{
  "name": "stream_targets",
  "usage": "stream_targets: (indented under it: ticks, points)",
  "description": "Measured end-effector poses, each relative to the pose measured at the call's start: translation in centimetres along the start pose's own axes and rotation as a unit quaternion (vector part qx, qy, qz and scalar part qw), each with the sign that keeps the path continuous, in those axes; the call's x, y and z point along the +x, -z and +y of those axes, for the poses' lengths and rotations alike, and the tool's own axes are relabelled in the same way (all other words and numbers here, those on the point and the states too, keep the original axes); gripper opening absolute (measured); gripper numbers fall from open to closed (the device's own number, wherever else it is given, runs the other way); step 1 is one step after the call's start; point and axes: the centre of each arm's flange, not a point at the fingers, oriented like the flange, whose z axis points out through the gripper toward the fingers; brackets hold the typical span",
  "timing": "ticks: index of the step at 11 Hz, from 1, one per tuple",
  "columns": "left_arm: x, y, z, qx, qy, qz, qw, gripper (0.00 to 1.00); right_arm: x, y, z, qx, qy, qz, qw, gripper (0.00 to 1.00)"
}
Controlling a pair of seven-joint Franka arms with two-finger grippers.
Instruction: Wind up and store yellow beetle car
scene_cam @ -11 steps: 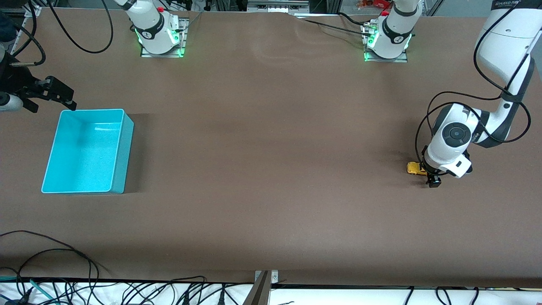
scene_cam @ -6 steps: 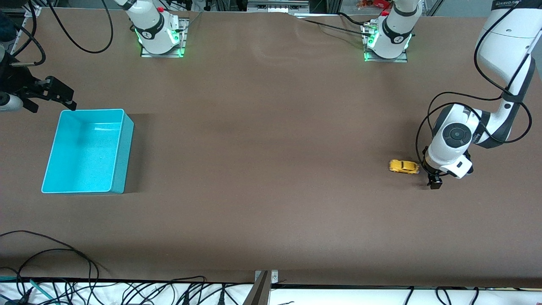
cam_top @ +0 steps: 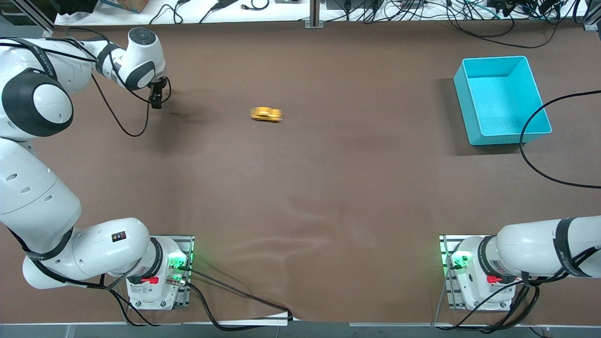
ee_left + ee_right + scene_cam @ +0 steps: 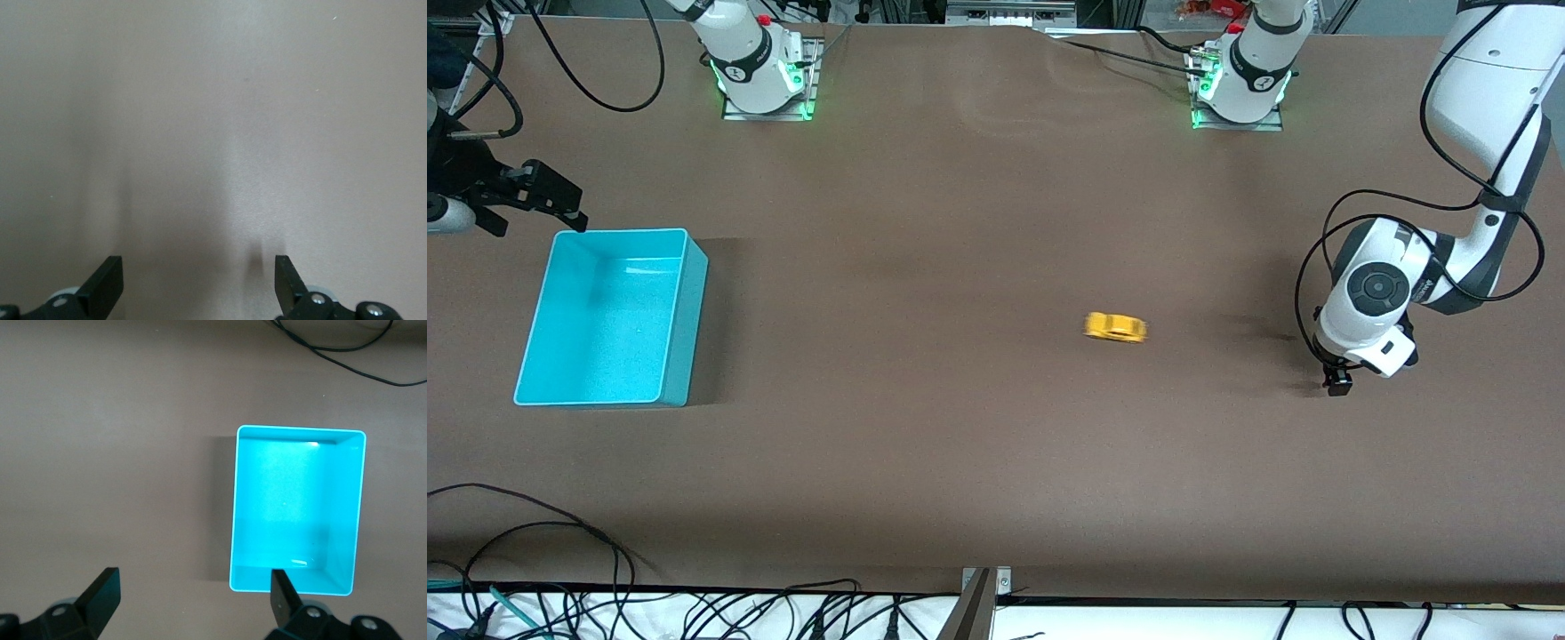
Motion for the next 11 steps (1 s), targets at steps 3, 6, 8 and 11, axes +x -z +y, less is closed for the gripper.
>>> stream_targets:
  ticks: [3,6,8,11]
  points:
    - [-0.7,2.5,1.0,0.010,-0.054,0.015,0.998,1.00,0.0,0.0,0.0,0.000,0.000,0.000,1.000,1.00]
    - [0.9,7.3,3.3,0.024,-0.136,-0.006,0.990,1.00,0.0,0.0,0.0,0.000,0.000,0.000,1.000,1.00]
    - [2.4,10.9,4.8,0.028,-0.183,-0.014,0.983,1.00,0.0,0.0,0.0,0.000,0.000,0.000,1.000,1.00]
    - [2.8,15.3,6.3,0.039,-0.289,-0.015,0.956,1.00,0.0,0.0,0.0,0.000,0.000,0.000,1.000,1.00]
